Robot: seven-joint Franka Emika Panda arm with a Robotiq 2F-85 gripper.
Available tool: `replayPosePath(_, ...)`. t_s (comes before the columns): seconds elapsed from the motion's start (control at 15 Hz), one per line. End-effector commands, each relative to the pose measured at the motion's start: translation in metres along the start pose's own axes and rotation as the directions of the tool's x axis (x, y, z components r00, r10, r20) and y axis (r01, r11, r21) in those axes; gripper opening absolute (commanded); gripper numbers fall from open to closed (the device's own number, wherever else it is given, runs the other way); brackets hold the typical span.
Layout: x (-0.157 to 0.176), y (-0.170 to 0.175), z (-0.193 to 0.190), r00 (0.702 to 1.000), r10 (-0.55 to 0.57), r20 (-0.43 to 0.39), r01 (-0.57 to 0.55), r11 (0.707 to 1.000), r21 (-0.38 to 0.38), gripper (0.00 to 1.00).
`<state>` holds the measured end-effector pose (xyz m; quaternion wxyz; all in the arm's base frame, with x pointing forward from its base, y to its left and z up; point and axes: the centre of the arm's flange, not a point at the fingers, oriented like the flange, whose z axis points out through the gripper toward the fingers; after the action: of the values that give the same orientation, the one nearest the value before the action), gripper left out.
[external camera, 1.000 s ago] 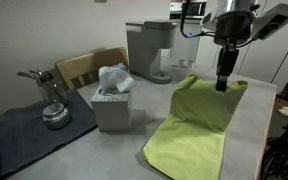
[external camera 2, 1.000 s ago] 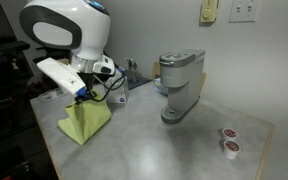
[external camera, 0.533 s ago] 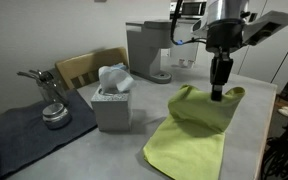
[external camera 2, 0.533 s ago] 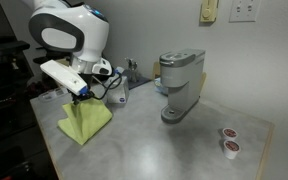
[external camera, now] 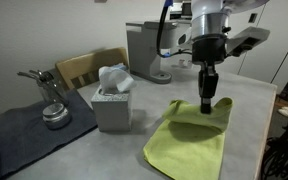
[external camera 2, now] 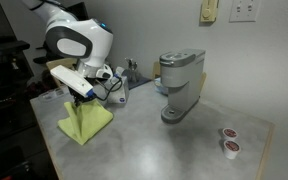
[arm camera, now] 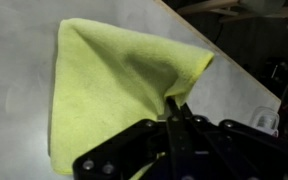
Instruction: Fold the yellow towel from right to left
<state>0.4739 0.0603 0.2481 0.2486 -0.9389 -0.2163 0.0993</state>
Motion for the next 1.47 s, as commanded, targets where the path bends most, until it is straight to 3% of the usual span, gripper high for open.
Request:
replayPosePath(0.0,0.022,0.005,0.012,0.999,-0.03,0.012,0.03,0.999,0.026,0.01)
replayPosePath(0.8,0.052,-0.015,0.044,0.991,-0.097,0.089,0.09,0.993,0.079,0.01)
replayPosePath(1.4,0.056,-0.007,0.083,0.976,-0.108,0.189,0.073,0.981,0.179,0.01)
